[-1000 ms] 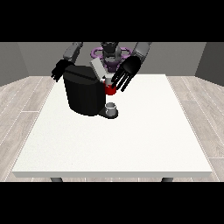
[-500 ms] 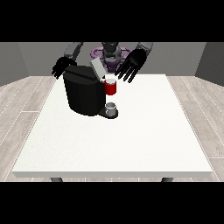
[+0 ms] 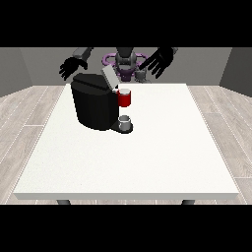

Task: Insert the coffee pod into the coffee machine and close the lid

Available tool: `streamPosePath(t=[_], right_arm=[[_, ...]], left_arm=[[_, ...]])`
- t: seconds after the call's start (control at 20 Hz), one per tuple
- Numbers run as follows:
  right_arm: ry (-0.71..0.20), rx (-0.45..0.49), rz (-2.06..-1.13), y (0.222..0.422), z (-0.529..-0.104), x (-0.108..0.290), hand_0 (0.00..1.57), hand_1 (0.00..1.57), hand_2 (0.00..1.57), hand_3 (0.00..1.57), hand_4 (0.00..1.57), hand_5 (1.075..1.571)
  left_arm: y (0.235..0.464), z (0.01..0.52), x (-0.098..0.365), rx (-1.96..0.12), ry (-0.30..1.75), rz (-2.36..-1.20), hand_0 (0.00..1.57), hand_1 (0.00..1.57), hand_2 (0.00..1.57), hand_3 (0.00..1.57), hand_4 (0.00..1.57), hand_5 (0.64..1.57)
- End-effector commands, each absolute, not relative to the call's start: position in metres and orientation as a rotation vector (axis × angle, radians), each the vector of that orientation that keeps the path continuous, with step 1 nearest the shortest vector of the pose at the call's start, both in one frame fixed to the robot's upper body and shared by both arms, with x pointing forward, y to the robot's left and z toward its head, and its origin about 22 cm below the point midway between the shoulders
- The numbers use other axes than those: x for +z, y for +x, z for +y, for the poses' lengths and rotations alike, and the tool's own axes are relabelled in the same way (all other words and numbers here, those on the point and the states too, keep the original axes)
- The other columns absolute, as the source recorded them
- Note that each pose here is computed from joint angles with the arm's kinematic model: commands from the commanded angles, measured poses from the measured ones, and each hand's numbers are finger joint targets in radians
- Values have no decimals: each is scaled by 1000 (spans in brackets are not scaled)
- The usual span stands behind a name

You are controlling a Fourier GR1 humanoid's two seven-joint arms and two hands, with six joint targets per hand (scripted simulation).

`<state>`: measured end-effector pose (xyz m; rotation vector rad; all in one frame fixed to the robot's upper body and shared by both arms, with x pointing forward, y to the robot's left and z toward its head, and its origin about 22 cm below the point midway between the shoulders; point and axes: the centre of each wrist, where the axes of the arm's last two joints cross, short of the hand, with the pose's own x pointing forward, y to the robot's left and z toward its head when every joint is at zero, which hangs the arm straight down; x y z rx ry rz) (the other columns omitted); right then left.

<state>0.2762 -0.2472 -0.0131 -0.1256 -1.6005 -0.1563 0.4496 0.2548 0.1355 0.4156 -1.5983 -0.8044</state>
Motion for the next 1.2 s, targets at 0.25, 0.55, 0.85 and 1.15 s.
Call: streamPosePath(t=[0.25, 0.55, 0.85, 1.15], right_arm=[[-108, -54, -1569, 272, -261, 4, 0, 0, 0, 0, 370, 1571], [-83, 22, -1631, 277, -268, 27, 0, 0, 0, 0, 43, 1571], [-85, 80, -1582, 292, -263, 38, 0, 0, 0, 0, 0, 1571], [-109, 128, -1629, 308, -268, 48, 0, 0, 0, 0, 215, 1571]], left_arm=[[408, 247, 22, -439, 76, -1552, 0, 0, 0, 0, 0, 1571], [374, 265, -25, -289, -37, -1511, 0, 0, 0, 0, 215, 1571], [367, 229, -31, -256, -165, -1459, 0, 0, 0, 0, 0, 1571], [363, 232, -16, -241, -227, -1479, 0, 0, 0, 0, 27, 1571]])
